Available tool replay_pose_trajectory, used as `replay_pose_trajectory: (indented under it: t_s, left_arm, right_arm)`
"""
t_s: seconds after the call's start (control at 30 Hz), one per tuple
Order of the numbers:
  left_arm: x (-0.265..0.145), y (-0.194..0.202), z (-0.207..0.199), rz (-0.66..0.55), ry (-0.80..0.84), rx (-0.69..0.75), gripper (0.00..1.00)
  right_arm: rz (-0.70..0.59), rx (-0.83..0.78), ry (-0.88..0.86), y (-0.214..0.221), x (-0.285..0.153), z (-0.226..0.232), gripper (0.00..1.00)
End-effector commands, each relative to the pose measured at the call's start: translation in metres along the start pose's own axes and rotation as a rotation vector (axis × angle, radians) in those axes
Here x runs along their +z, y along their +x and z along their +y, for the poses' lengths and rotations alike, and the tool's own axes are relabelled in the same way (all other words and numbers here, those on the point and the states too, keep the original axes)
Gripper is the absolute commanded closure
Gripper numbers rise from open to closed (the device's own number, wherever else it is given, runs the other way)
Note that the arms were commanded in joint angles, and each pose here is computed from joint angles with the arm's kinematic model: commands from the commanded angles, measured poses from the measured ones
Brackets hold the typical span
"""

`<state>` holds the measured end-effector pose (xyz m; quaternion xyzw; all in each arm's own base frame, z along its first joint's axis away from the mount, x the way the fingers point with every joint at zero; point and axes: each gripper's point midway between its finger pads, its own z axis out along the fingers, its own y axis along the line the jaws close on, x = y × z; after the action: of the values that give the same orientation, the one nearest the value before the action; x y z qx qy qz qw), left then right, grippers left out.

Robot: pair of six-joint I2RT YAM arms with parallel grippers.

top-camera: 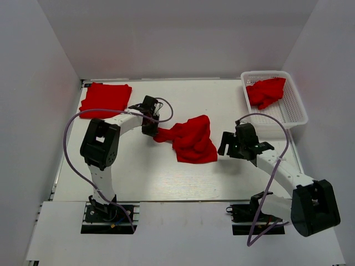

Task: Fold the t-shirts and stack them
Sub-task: Flatten out the tshirt

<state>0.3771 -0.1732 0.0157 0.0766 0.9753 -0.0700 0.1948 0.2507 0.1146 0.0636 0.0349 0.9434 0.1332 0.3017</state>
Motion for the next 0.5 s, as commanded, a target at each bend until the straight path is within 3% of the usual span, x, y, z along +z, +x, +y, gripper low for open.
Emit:
replay_pose_trajectory:
  t_s: [0.0,0.23,0.47]
  left_arm:
    - [0.012,0.018,-0.005,0.038,0.03,0.019,1.0]
    - [-0.001,0.013,0.005,-0.011,-0.026,-0.002,1.0]
    - [-0.02,0.003,0.003,-0.077,-0.018,-0.022,1.0]
  right_arm:
    - [0.009,-0.015,-0.091,-0.003,0.008,0.022,0.2]
    - [0.085,-0.054,-0.179,0.014,0.019,0.041,0.2]
    - [0.131,-0.074,-0.222,0.025,0.03,0.053,0.28]
